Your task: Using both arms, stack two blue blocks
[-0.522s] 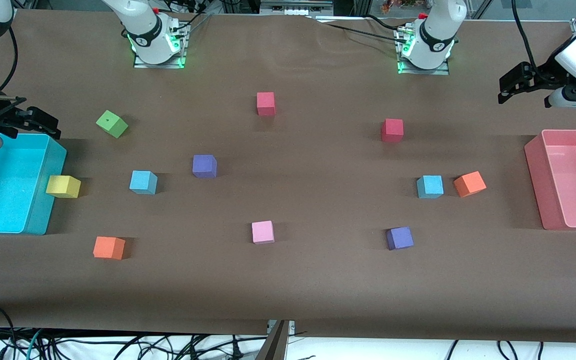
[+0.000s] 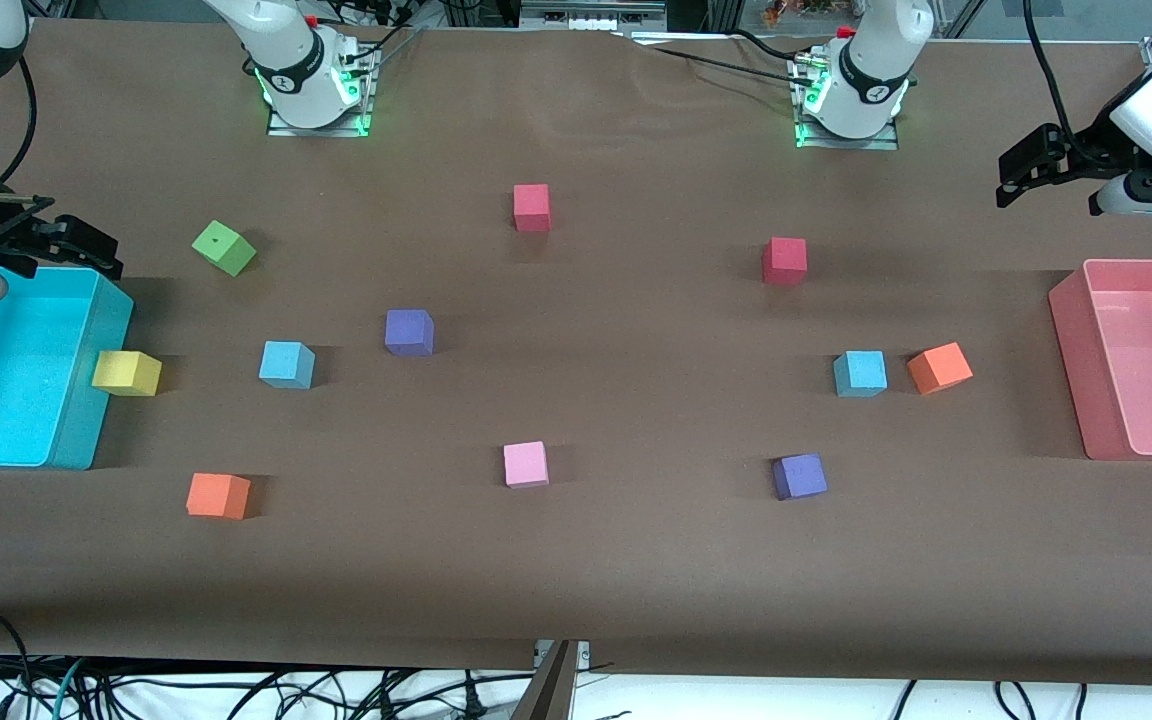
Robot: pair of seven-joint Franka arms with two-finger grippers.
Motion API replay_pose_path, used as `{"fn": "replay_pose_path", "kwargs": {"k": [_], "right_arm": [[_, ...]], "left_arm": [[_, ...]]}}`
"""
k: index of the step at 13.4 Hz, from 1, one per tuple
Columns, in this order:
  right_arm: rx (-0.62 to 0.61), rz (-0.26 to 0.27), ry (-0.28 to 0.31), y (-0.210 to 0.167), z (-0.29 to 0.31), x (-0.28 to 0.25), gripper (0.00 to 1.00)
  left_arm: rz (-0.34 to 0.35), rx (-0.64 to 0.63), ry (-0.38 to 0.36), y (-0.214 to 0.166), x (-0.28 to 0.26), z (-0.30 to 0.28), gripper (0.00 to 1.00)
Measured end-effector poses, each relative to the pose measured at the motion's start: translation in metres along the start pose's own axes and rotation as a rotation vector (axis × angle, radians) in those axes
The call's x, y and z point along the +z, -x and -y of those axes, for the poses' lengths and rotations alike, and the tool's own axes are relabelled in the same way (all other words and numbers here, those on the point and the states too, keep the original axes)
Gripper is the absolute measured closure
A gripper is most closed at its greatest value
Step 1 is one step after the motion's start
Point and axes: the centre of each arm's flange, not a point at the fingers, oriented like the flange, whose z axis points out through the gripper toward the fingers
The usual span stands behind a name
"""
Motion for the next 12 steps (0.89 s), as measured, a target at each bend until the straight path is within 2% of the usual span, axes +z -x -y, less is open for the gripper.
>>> {"fn": "replay_pose_path", "kwargs": {"k": [12], "right_arm": [[0.0,0.0,0.0,-0.0001,-0.0001,0.0002,0.0]], "left_arm": [[-0.004,-0.005,0.0,0.0013,-0.0019,0.0024,0.0]]}}
